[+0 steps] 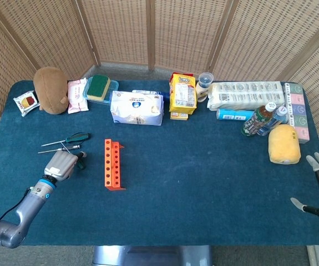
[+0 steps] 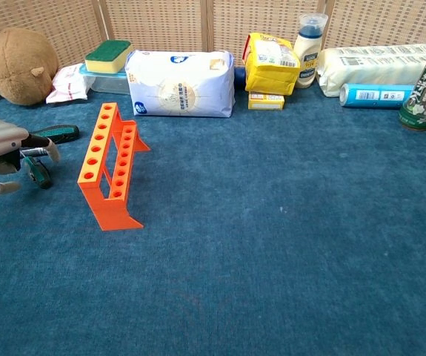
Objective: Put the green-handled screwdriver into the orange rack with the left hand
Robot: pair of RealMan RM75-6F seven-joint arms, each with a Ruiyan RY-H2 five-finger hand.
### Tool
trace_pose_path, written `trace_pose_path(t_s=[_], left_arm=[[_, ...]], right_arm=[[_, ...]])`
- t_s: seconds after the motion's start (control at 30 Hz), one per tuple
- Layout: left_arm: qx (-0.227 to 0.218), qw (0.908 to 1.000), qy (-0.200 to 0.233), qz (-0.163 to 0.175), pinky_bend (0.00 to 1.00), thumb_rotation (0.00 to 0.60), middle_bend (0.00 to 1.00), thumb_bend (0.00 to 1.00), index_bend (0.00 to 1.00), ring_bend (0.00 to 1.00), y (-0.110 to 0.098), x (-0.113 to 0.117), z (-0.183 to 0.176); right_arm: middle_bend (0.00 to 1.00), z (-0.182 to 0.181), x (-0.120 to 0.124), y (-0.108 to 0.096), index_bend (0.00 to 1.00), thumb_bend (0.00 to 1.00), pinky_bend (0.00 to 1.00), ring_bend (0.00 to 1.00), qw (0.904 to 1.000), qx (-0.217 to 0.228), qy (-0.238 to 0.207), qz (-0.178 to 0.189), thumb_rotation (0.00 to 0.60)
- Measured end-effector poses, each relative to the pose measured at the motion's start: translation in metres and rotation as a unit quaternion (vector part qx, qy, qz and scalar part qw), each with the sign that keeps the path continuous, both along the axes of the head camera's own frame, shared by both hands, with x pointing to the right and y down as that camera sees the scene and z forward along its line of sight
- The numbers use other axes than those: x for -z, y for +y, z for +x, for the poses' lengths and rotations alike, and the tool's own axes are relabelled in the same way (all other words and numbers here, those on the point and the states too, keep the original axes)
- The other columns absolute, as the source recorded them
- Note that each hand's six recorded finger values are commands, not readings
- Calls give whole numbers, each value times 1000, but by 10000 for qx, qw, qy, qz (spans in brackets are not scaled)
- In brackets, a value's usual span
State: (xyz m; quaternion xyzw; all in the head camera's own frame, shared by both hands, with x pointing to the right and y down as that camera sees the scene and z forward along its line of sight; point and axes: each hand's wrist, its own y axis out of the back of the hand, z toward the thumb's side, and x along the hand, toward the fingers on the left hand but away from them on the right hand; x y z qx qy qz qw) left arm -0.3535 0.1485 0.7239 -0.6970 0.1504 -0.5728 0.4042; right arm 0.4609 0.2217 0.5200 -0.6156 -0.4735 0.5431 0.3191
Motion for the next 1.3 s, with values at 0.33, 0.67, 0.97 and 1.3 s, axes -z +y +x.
trace_pose_path(t_s=[0.33, 0.67, 0.97, 1.3], left_arm=[[-52, 10000, 53, 21, 975, 600, 1000, 381, 338, 1000, 2, 1, 7], [-63, 10000, -28, 15, 975, 600, 1000, 382, 366, 1000, 2, -1, 9], [-86, 9999, -106, 11, 975, 600, 1000, 388, 402, 1000, 2, -4, 11], [-81, 9998, -156, 3, 975, 600, 1000, 433, 475, 1000, 2, -5, 10]], right_arm=[[0, 0, 0, 0, 57, 0, 0, 0, 10000, -1, -10, -8, 600], [0, 1, 0, 0, 57, 1, 0, 0, 10000, -19, -17, -7, 600], [0, 0, 1, 0, 57, 4, 0, 0, 10000, -12, -30, -11, 600], [0, 0, 2, 1, 57, 4, 0, 0, 10000, -8, -56, -6, 600]])
